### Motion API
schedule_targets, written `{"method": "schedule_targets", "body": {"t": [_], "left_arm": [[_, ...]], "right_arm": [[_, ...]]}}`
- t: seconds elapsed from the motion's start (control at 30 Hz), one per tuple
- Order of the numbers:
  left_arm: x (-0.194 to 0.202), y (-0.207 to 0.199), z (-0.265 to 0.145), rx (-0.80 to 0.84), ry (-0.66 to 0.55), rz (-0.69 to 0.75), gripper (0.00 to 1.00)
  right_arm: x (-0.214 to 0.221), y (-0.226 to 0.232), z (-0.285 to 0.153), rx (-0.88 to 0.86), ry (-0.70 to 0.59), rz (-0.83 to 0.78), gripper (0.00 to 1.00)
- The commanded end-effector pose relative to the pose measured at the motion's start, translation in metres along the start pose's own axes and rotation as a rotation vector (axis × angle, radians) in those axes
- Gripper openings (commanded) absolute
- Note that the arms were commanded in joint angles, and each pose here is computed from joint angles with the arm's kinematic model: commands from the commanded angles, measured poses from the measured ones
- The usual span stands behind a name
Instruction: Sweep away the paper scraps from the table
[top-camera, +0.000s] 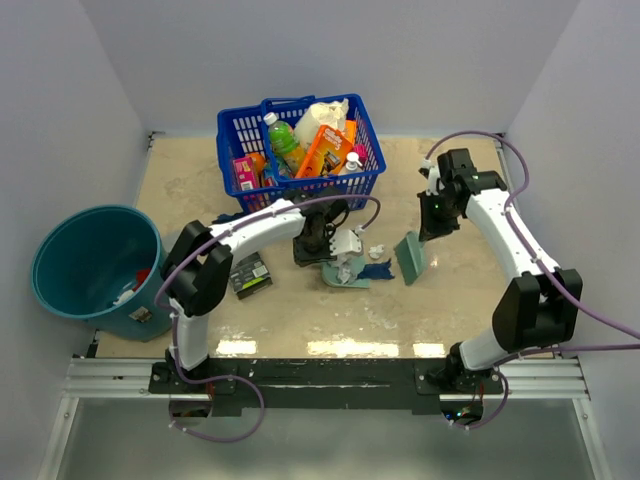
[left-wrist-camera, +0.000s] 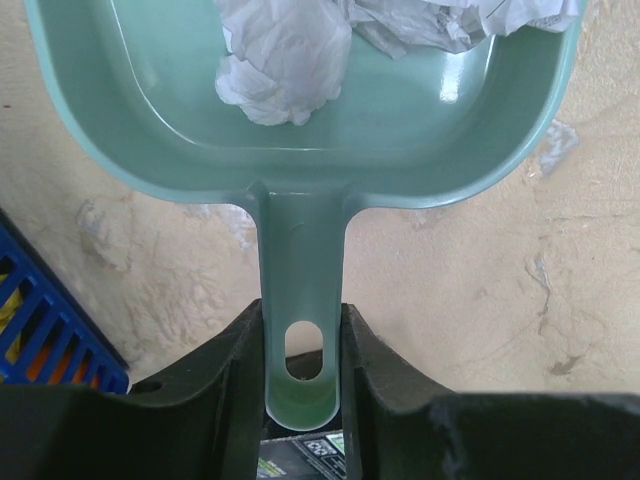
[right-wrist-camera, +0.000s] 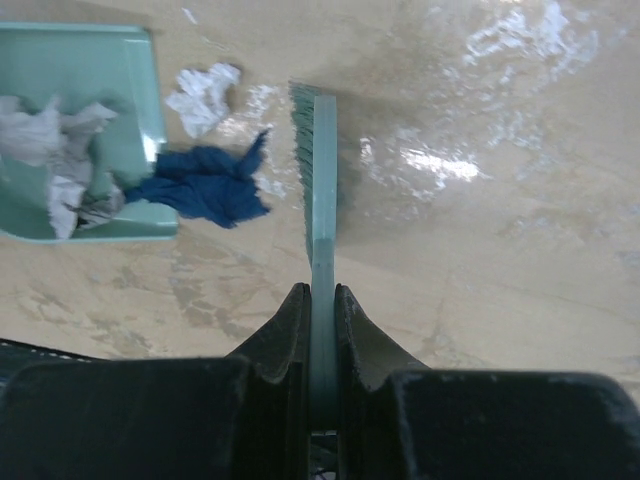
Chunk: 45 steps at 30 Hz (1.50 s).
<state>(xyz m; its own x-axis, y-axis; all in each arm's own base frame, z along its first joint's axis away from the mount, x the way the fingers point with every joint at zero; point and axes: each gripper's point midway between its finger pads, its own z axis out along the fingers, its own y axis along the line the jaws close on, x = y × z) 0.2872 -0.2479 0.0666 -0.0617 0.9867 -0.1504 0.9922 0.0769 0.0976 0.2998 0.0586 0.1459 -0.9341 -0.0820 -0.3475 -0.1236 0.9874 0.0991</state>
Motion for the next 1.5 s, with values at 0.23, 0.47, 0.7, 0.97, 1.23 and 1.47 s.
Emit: {"method": "schedule_targets", "body": {"t": [0.23, 0.47, 0.7, 0.97, 1.23, 1.47], "left_arm": [[-0.031, 0.011, 0.006, -0.048, -0.057, -0.052, 0.00], [-0.023, 0.011, 0.006, -0.073, -0.104, -0.075, 0.00], [-0.032, 0.034, -0.003, -0.078, -0.305, -0.204, 0.00], [-0.044, 0.043, -0.005, -0.068, -0.411, -0.200, 0.00], [-0.038, 0.028, -0.006, -0.047, -0.425, -0.190, 0.00], [-0.044, 0.022, -0.020, -0.041, -0.492, -0.161, 0.00]], "right_arm": [[-0.035, 0.100, -0.016, -0.349, -0.077, -0.076, 0.00], [-0.029, 0.080, -0.043, -0.240, -0.135, -0.116, 0.00], [-0.041, 0.071, -0.066, -0.185, -0.212, -0.150, 0.00], [-0.068, 0.093, -0.095, -0.289, -0.316, -0.152, 0.00], [-0.094, 0.065, -0.114, -0.220, -0.409, -0.085, 0.00], [-0.108, 0.001, -0.103, -0.017, -0.419, 0.025, 0.00]]}}
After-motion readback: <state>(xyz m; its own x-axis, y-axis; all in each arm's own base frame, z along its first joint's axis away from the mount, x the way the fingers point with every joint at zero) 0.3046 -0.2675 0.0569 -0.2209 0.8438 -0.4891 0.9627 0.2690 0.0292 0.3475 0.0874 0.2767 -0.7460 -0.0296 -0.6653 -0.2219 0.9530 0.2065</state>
